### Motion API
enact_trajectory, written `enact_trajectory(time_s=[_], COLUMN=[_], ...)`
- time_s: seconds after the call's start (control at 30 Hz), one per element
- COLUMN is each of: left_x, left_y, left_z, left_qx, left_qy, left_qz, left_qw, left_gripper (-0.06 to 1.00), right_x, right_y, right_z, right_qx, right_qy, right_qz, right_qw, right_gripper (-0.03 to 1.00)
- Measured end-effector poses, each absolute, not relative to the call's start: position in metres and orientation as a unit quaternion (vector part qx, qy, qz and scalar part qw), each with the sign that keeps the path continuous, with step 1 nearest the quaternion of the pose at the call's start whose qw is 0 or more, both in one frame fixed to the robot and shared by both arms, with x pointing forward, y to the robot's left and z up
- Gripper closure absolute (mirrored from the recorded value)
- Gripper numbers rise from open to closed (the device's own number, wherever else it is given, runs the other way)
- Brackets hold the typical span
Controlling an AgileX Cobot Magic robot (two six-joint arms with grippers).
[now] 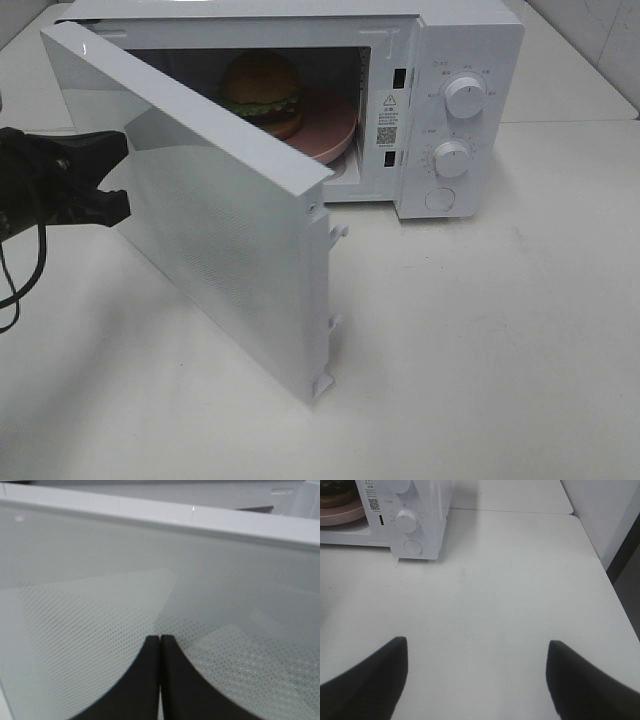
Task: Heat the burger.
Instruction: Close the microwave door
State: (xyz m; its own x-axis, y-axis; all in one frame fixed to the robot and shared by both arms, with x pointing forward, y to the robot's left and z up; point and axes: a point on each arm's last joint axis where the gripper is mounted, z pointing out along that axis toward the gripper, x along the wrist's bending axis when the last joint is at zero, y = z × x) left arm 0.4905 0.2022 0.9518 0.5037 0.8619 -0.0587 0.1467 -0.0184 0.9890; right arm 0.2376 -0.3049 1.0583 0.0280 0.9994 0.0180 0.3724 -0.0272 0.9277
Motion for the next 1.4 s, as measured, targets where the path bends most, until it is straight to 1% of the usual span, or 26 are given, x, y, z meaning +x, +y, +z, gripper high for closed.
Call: enact_trajectory(time_s=[0.2, 0.37, 0.57, 1.0, 1.03, 1.4], left_x=[0.5, 0.509, 0.517, 0.536, 0.541, 0.568], left_y=[0.198, 0.194, 0.17, 0.134, 0.126, 0.093], left_z=[0.956, 0.953, 0.948, 0.942, 0.943, 0.952], left_qx=[0.644, 0.638, 0.648, 0.656, 0.661, 0.664], left_qy=[0.389, 0.403, 0.395, 0.386, 0.383, 0.371], left_qz=[0.31, 0.297, 0.277, 0.265, 0.262, 0.258], left_qw=[0.582, 0.585, 0.59, 0.592, 0.59, 0.596], left_gripper=[0.94, 0.94, 0.94, 0.94, 0.94, 0.94], right_x=[0.238, 0.238, 0.238, 0.238, 0.238, 0.238], right_y=[-0.305, -0.305, -0.305, -0.305, -0.305, -0.305], right_z=[1.058, 1.058, 1.058, 1.058, 1.058, 1.058], right_qx=[0.598, 0.598, 0.598, 0.598, 0.598, 0.598], right_qy=[0.574, 0.574, 0.574, 0.574, 0.574, 0.574], right_qz=[0.396, 0.396, 0.396, 0.396, 0.396, 0.396], right_qw=[0.396, 0.396, 0.396, 0.396, 0.396, 0.396], right_gripper=[0.23, 0.23, 0.23, 0.23, 0.23, 0.23])
